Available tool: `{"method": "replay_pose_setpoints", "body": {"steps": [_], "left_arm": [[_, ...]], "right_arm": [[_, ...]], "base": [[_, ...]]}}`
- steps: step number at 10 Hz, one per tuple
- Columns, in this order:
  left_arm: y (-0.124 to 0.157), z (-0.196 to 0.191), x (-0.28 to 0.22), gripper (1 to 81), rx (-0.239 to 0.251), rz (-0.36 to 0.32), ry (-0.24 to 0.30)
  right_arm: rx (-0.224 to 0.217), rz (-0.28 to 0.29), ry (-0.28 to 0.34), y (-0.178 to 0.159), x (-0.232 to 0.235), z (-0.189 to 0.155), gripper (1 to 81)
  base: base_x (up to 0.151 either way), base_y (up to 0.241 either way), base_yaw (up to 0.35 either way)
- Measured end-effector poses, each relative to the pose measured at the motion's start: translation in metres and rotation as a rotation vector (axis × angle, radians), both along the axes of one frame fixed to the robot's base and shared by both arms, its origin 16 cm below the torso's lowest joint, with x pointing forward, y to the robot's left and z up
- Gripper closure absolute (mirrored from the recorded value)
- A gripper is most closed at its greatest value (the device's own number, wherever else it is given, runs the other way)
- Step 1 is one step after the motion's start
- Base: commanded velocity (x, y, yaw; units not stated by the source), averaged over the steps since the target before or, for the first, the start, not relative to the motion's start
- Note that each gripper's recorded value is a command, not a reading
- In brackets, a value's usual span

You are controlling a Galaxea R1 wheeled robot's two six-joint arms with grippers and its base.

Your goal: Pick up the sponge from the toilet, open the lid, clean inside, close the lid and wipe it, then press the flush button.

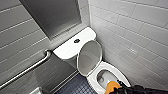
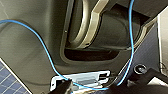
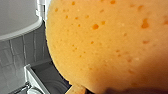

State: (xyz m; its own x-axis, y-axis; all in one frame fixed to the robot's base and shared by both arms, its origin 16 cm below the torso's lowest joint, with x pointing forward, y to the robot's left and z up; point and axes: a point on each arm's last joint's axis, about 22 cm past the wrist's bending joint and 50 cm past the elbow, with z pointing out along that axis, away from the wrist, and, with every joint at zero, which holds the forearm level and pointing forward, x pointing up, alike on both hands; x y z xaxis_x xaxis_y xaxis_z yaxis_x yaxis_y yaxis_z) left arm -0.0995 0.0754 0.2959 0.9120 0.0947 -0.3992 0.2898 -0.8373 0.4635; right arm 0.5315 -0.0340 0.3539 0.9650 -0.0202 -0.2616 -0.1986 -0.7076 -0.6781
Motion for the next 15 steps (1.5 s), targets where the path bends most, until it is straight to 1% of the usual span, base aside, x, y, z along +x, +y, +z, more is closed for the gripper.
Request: {"method": "replay_pose_setpoints", "body": {"steps": [2,3,4,5,6,8,9,10,11,12,13,14,15], "left_arm": [[-0.004,0.0,0.002,1.0,-0.004,0.003,-0.002],[-0.003,0.0,0.001,1.0,-0.003,0.003,-0.001],[-0.001,0.0,0.001,1.0,-0.002,0.002,-0.001],[0.0,0.0,0.0,1.0,0.001,0.001,0.0],[0.0,0.0,0.0,1.0,0.0,0.001,0.0],[0.001,0.0,0.0,1.0,0.001,0.001,0.0],[0.002,0.0,0.0,1.0,0.003,0.001,0.001],[0.004,0.0,-0.001,1.0,0.005,0.0,0.002],[0.004,0.0,-0.001,1.0,0.005,0.0,0.002],[0.004,0.0,-0.001,1.0,0.004,0.0,0.001],[0.004,0.0,-0.001,1.0,0.004,0.0,0.001],[0.004,0.0,-0.001,1.0,0.004,-0.001,0.001],[0.004,0.0,-0.001,1.0,0.004,-0.001,0.002]], "right_arm": [[0.037,0.001,-0.081,0.057,0.052,0.008,81.1],[0.03,-0.006,-0.09,0.075,0.061,-0.001,81.1],[-0.004,-0.021,-0.079,0.084,0.063,-0.02,81.1],[-0.026,-0.041,-0.07,0.093,0.068,-0.032,81.1],[-0.043,-0.072,-0.067,0.101,0.078,-0.041,81.1],[-0.064,-0.162,-0.036,0.114,0.096,-0.055,81.1],[-0.068,-0.246,-0.001,0.112,0.105,-0.066,81.1],[-0.055,-0.319,0.03,0.111,0.11,-0.074,81.1],[-0.028,-0.395,0.067,0.113,0.114,-0.078,81.1],[0.007,-0.443,0.086,0.114,0.114,-0.08,81.1],[0.028,-0.455,0.085,0.114,0.113,-0.08,81.1],[0.032,-0.449,0.078,0.115,0.112,-0.08,81.1],[0.039,-0.427,0.064,0.116,0.109,-0.076,81.1]], "base": [[0.0,0.0,0.0],[0.0,0.0,0.0],[0.0,0.0,0.0],[0.0,0.0,0.0],[0.0,0.0,0.0],[0.0,0.0,0.0],[0.0,0.0,0.0],[0.0,0.0,0.0],[0.0,0.0,0.0],[0.0,0.0,0.0],[0.0,0.0,0.0],[0.0,0.0,0.0],[0.0,0.0,0.0]]}}
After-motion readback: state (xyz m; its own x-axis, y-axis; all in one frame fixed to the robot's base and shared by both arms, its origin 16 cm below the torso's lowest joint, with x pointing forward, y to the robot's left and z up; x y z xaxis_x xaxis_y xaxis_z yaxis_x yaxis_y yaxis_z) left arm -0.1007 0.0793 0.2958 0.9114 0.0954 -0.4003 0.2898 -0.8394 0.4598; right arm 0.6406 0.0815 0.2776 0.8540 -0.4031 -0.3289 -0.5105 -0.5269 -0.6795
